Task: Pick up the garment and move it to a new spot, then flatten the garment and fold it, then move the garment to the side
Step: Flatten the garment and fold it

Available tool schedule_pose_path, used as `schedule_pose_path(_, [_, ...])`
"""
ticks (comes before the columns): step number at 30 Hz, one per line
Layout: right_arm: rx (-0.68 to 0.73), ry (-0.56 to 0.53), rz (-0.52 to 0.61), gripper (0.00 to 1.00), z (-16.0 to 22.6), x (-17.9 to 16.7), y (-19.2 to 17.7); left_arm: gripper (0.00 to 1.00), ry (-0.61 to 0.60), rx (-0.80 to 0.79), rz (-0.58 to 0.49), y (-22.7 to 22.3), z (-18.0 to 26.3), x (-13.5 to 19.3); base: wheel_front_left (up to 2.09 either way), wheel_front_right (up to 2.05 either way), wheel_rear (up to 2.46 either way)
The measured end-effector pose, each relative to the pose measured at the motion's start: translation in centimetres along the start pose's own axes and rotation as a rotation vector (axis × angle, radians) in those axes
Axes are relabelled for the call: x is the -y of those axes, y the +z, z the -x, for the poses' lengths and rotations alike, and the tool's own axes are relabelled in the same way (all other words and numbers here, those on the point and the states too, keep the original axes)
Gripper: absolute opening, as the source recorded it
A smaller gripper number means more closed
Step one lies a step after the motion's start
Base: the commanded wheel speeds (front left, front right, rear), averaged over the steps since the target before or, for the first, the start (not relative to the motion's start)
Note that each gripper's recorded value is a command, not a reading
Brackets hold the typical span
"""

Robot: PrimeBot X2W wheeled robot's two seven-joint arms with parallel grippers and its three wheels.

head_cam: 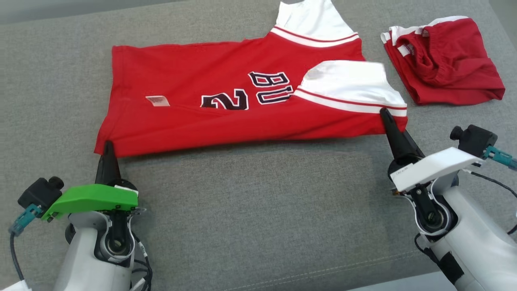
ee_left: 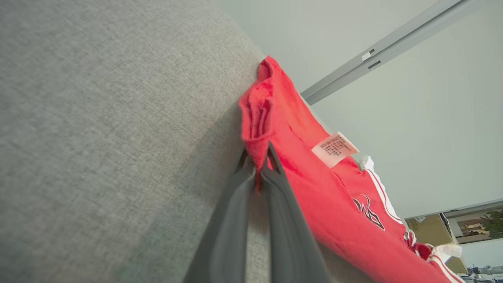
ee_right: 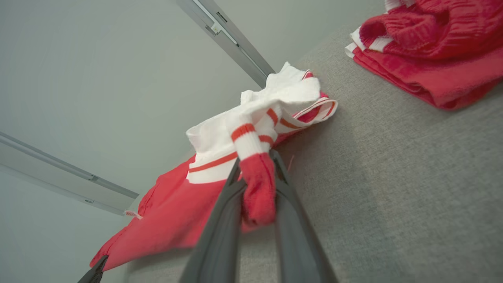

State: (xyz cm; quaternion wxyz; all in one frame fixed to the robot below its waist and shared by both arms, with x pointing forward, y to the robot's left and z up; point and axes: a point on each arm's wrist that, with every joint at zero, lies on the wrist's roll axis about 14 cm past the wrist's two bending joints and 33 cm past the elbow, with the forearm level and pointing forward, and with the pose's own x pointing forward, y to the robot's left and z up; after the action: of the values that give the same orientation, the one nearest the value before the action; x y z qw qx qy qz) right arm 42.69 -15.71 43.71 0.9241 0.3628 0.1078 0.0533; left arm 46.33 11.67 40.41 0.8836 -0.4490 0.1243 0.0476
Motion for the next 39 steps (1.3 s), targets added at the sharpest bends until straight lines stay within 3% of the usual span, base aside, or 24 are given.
schedule_pose_path(10, [-0.040,0.014,-0.017,0.00,3.8,-0.2,-1.6,0.00,0.019,0.085,0.021,2.7,4.2,-1.5,0.00,0.00,0.00])
schedule_pose_path(23, [-0.154,-0.112,-0.099,0.00,8.6,2.2,-5.5,0.00,0.136,0.004,-0.006,-0.2,8.3,-5.2,0.00,0.00,0.00])
schedule_pose_path(39, [-0.206,-0.122,-0.069,0.00,9.0,2.4,-6.2,0.00,0.148,0.004,-0.044,-0.1,10.3,-5.1,0.00,0.00,0.00])
